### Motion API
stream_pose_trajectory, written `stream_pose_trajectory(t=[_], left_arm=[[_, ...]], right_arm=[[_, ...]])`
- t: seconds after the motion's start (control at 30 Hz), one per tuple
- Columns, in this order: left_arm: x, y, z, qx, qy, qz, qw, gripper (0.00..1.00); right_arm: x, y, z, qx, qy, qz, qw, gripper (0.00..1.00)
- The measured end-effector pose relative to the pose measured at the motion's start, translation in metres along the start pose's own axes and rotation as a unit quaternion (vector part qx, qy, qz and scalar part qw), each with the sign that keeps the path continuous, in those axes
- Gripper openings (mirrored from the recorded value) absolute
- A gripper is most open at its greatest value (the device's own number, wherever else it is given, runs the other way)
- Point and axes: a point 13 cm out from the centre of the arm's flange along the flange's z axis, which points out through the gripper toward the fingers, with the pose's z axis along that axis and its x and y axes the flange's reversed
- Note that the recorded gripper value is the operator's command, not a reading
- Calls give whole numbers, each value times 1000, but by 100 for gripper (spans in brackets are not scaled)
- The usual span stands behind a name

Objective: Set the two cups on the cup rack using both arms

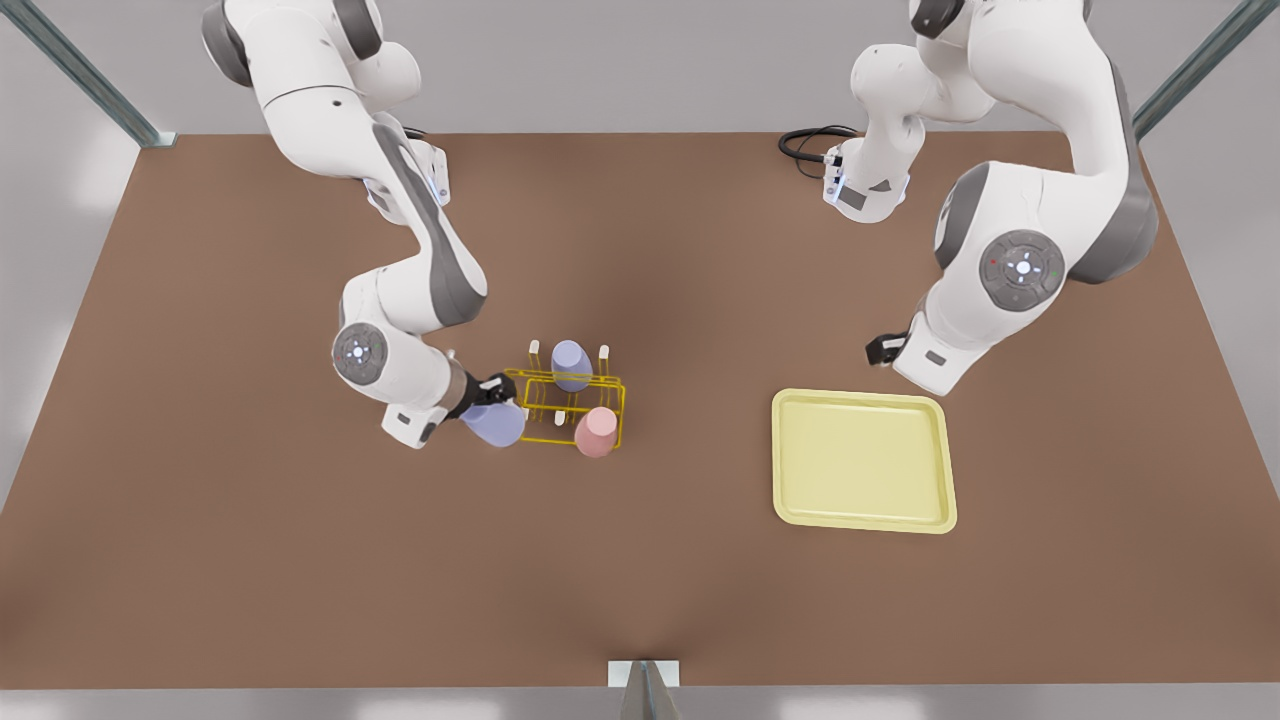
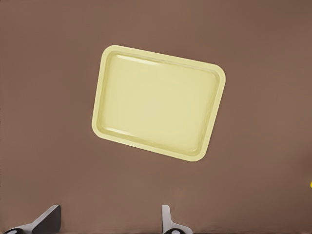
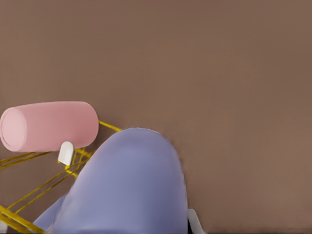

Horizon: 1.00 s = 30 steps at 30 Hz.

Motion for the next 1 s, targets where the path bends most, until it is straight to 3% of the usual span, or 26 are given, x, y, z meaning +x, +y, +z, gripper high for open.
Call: stream_pose_trajectory(t=[0.33,0.4,0.63,0.77,0.83,0.9,1.0], left_arm=[[4,5,15,-14,29,101,994,100],[5,6,15,-14,30,115,993,100],[5,5,18,-15,34,156,987,100],[5,4,17,-14,33,173,984,100],[5,5,17,-14,33,179,983,100],[5,5,16,-14,33,185,982,100],[5,5,16,-13,33,193,981,100]], right_arm=[[14,18,19,-3,40,-22,999,81],[15,17,21,-3,44,-23,999,100],[1,33,3,-10,30,-34,999,100],[-31,26,-85,17,-22,-49,998,100],[-38,-49,-160,67,-49,-11,996,100],[-22,-142,-233,121,-62,44,990,100],[45,-223,-304,150,-49,99,983,100]])
